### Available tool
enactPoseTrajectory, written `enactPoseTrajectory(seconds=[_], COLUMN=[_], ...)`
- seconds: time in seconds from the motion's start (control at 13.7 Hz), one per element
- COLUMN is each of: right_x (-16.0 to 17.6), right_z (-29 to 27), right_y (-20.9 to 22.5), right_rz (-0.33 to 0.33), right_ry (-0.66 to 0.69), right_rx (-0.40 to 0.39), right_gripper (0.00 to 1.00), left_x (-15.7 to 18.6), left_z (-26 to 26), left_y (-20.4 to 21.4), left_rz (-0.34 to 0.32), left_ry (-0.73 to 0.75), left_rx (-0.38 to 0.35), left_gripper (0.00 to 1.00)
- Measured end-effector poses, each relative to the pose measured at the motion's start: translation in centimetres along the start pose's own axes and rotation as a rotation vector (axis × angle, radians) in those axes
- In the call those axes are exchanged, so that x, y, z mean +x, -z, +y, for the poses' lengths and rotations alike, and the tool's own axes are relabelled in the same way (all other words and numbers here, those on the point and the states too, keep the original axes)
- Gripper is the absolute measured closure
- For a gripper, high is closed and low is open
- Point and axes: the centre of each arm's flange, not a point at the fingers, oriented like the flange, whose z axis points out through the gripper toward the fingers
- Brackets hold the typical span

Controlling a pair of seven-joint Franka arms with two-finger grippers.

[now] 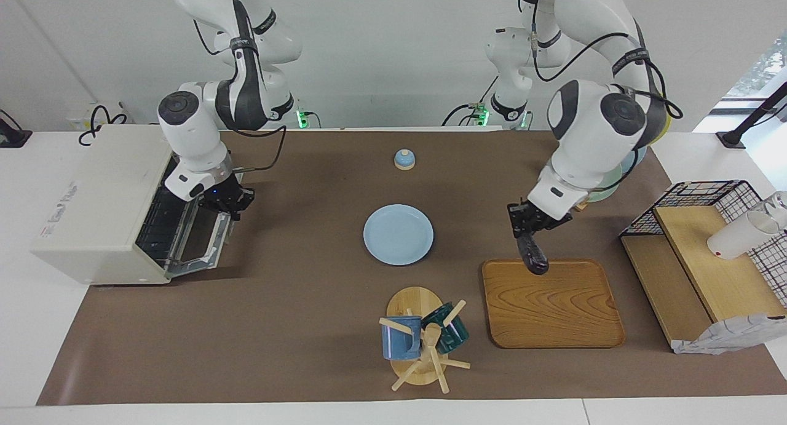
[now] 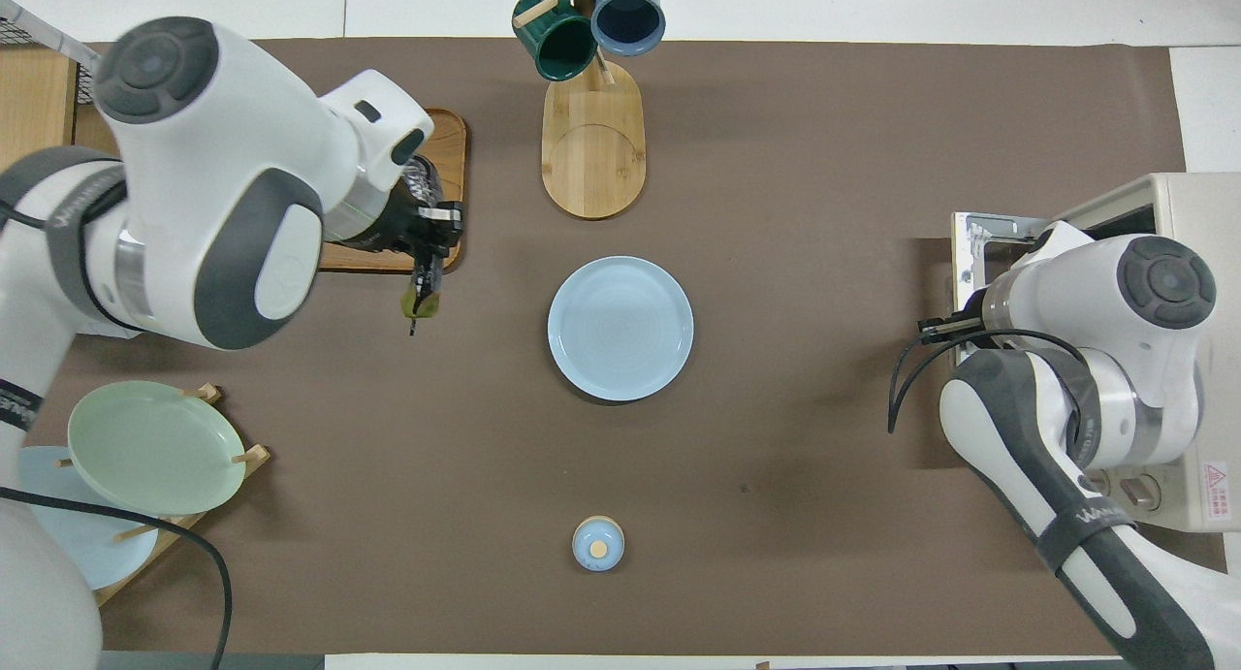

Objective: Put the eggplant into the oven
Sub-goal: 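Lift the eggplant with the left gripper while the right gripper opens the oven, then lower the eggplant onto the blue plate and open the left gripper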

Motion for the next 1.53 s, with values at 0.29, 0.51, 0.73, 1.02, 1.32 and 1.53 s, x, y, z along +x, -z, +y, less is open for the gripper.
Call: enactPoseTrajectory(seconds=[0.29,0.51,0.73,1.02,1.32,1.53], right_x=[1.4,1.7,1.7,2.7,2.7,2.9], right_z=[-0.9,-4.6,-9.0,-9.9,-10.5,-12.2], right_y=[-2.0,-1.5,-1.1,0.6,0.7,1.4], right_rz=[0.019,0.011,0.007,0.002,0.003,-0.003], right_ry=[-0.019,-0.025,-0.031,-0.032,-0.022,-0.052], right_rx=[-0.016,-0.017,-0.017,-0.02,-0.019,0.021], right_gripper=[0.99,0.99,0.99,0.99,0.98,0.82], left_x=[-7.6,-10.3,-9.2,-8.8,-4.6,0.5], left_z=[11.1,13.8,13.2,13.0,8.3,-0.4], left_y=[-8.6,-14.1,-16.3,-16.8,-12.3,-3.4], left_rz=[0.07,0.058,0.069,0.075,0.081,0.069], left_ry=[-0.011,-0.026,-0.009,-0.002,0.044,0.09], left_rx=[-0.046,-0.037,-0.037,-0.037,-0.031,-0.025], left_gripper=[0.75,0.75,0.75,0.67,0.19,0.0])
